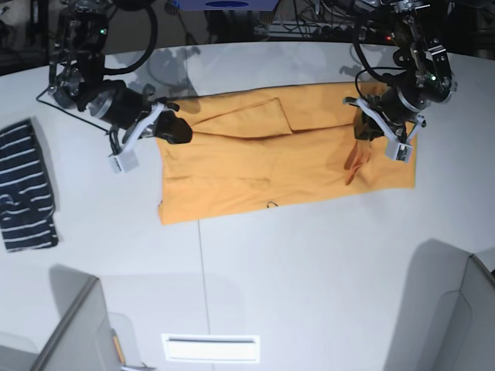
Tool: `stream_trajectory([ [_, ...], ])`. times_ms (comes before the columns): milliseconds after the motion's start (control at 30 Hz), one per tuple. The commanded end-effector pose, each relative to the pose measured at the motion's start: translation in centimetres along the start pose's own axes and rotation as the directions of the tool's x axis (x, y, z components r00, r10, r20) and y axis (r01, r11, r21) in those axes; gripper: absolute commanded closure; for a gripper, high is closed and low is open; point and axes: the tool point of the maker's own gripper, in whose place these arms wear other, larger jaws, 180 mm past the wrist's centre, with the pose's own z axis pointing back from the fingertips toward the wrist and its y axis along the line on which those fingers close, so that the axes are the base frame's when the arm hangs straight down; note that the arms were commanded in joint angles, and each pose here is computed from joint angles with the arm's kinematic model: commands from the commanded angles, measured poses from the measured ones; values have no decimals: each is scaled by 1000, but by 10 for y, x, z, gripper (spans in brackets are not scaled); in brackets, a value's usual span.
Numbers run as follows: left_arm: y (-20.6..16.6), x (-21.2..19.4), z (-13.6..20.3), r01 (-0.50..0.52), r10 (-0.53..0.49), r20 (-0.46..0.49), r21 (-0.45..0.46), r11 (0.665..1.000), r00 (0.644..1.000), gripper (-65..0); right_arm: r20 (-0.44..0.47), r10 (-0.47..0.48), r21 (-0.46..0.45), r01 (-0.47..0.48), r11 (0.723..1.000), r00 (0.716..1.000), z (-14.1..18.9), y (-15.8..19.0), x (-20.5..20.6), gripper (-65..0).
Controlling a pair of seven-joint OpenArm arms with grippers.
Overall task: Fold the T-shirt properly
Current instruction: 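Lift the folded end with the left gripper and fold it toward the right gripper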
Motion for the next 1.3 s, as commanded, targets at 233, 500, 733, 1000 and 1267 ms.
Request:
stream_trajectory([
  [233, -10, 19, -5, -1, 2, 29, -26, 1000, 1000, 0, 15, -14, 11, 14, 1000, 1000, -1, -2, 4, 0],
  [500, -22, 32, -17, -87, 88, 16, -37, 995, 996, 0, 18, -13, 11, 13, 1000, 1000, -1, -2, 5, 0],
  [733, -44, 27, -24, -87, 87, -7, -79, 993, 996, 0, 27, -7, 12, 6, 1000, 1000, -2, -2, 9, 0],
  [1000, -48, 23, -24, -83, 82, -15, -87, 993, 997, 0, 30, -4, 13, 3, 1000, 1000, -2, -1, 11, 0],
  [1267, -49, 31, -26, -79, 80, -2, -91, 993, 997, 0, 29, -3, 14, 3, 1000, 1000, -2, -1, 11, 0],
])
